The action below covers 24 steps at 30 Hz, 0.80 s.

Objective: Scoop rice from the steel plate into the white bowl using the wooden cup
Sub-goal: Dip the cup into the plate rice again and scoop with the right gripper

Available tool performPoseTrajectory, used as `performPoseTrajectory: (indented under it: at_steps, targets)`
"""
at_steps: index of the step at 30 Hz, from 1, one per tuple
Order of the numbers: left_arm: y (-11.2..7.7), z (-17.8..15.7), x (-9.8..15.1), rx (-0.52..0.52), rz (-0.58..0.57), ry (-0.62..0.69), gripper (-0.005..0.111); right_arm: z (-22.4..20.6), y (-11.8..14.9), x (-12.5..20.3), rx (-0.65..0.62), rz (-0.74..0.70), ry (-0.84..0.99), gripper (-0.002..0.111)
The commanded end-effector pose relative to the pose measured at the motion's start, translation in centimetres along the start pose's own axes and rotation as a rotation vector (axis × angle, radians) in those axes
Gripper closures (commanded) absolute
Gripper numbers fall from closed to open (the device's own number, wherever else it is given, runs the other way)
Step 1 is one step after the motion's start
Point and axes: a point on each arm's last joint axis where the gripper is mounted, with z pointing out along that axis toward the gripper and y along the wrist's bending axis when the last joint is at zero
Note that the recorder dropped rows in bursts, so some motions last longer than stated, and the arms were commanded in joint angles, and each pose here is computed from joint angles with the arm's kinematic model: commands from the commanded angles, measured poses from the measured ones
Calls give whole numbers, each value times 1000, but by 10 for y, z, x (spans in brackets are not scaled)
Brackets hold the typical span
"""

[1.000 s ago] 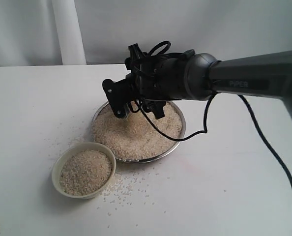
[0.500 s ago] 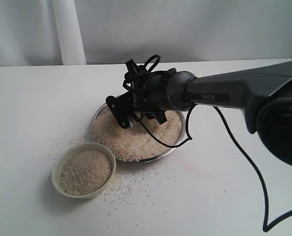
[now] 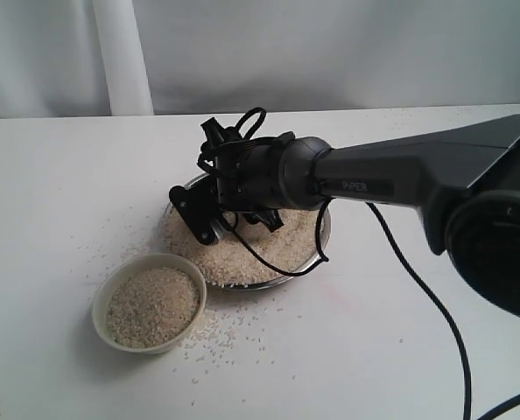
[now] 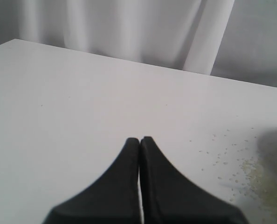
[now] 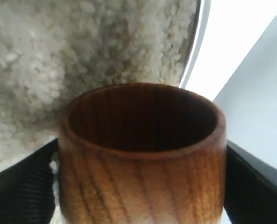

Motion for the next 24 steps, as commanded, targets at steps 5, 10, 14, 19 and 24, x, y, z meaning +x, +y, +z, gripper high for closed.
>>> performPoseTrajectory:
  at_steps: [5, 10, 14, 19, 24]
  targets:
    - [0, 1, 0, 3, -5, 3, 107, -7, 2, -4, -51, -14, 29, 108]
    - [0, 1, 0, 3, -5, 3, 107, -11, 2, -13, -61, -6, 11, 108]
    - [0, 1, 0, 3, -5, 3, 107, -16, 3, -23, -69, -12, -15, 108]
    - [0, 1, 0, 3, -5, 3, 107, -20, 4, -32, -87, 15, -39, 108]
    - [0, 1, 0, 3, -5, 3, 107, -31, -2, -34, -80, 53, -63, 108]
